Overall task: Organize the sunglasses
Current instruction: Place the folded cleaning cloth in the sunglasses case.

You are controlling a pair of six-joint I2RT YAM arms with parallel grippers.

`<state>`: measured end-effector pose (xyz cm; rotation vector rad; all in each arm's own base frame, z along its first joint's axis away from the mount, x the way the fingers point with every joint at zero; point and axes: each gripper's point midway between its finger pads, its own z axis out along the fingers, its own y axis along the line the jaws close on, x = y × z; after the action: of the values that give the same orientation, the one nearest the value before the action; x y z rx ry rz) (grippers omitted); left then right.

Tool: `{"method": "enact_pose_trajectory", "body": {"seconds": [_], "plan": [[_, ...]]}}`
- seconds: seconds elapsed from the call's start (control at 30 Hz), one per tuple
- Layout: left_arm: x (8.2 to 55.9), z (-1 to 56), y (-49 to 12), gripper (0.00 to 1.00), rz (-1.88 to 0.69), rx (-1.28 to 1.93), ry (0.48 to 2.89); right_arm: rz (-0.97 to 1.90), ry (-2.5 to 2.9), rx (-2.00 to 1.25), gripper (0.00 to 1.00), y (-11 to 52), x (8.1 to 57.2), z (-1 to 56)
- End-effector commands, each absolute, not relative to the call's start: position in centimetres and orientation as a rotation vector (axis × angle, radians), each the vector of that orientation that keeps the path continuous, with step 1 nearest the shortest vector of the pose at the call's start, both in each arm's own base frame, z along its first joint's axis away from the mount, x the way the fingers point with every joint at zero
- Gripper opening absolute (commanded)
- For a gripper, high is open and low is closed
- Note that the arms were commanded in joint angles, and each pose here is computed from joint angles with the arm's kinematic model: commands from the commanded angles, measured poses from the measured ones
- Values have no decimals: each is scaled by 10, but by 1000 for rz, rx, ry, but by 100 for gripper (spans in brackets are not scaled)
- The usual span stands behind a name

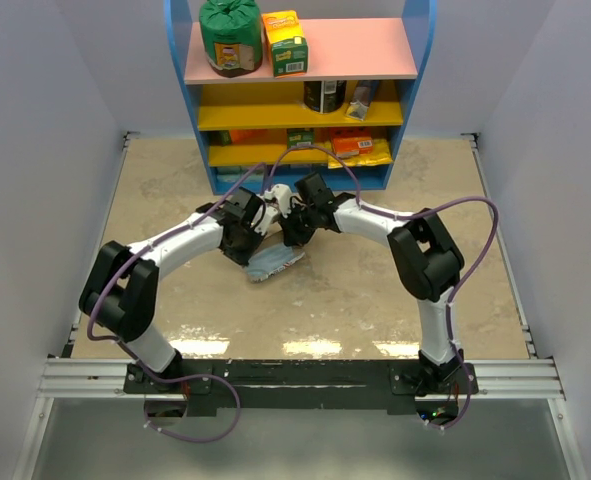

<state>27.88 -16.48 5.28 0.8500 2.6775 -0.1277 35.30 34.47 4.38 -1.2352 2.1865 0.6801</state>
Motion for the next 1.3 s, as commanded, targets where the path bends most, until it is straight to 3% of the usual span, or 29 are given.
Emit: {"method": "enact_pose_trajectory", "body": {"seconds": [0.0,0.63,1.03,1.27], "plan": [[255,57,-207,0,-350,1161,2532,778,1857,-1123,0,409,367,136],[256,54,-207,0,-339,1167,2537,712,1834,-1042,0,408,383,152],[258,51,-207,8,-336,1179,2544,698,1837,-1034,0,406,384,153],[258,51,-208,20,-334,1182,2541,702,1840,-1031,0,407,385,152]]}}
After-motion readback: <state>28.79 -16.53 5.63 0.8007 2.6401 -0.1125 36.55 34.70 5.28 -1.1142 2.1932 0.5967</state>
